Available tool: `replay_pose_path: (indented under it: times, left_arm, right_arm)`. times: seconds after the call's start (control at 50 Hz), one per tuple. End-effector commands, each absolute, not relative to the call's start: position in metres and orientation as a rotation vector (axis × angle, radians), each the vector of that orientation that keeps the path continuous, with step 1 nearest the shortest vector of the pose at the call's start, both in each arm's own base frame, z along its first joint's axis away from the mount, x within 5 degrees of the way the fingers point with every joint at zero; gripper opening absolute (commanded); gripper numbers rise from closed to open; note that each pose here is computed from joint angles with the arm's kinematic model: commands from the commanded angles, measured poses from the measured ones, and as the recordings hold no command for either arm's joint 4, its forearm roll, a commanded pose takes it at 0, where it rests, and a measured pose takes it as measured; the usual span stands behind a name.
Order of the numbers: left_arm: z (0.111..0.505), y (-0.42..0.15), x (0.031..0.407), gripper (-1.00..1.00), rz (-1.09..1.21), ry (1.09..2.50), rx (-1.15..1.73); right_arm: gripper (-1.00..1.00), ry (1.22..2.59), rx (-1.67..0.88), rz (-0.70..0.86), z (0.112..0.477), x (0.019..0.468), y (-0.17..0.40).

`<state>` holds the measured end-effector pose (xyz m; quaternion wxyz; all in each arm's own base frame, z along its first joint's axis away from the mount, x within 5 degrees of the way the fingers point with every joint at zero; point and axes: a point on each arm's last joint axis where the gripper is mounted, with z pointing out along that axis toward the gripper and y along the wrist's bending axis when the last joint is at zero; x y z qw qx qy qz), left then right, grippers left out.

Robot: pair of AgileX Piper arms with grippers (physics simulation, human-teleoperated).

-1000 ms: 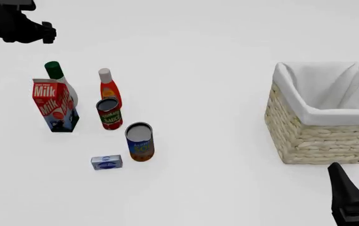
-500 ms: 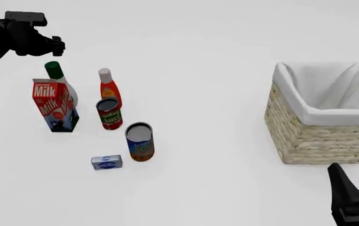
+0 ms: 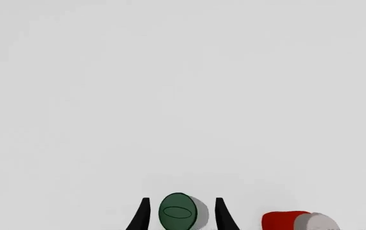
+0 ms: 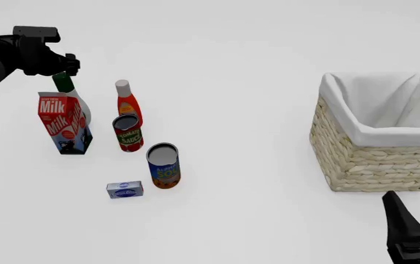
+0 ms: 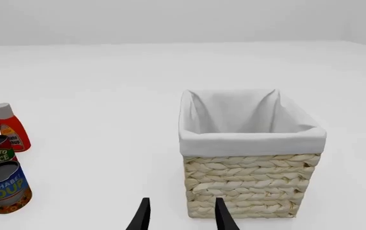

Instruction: Pick the salad dressing and place it in the basket.

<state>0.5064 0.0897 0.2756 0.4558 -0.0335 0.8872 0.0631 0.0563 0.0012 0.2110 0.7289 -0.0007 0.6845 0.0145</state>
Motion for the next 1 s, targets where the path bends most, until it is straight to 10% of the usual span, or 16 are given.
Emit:
replay_pose_path:
  times: [0.02, 1.0]
  left_arm:
    - [0.267, 0.090, 0.505, 1.00, 0.154, 2.198, -0.085]
    - [0.235, 0.100, 0.506, 1.00, 0.154, 2.235, -0.119]
  right_arm:
    - [1.00, 1.509, -0.008, 0.035, 0.211, 0.056, 0.002]
    - [1.00, 1.514, -0.030, 0.041, 0.210, 0.056, 0.003]
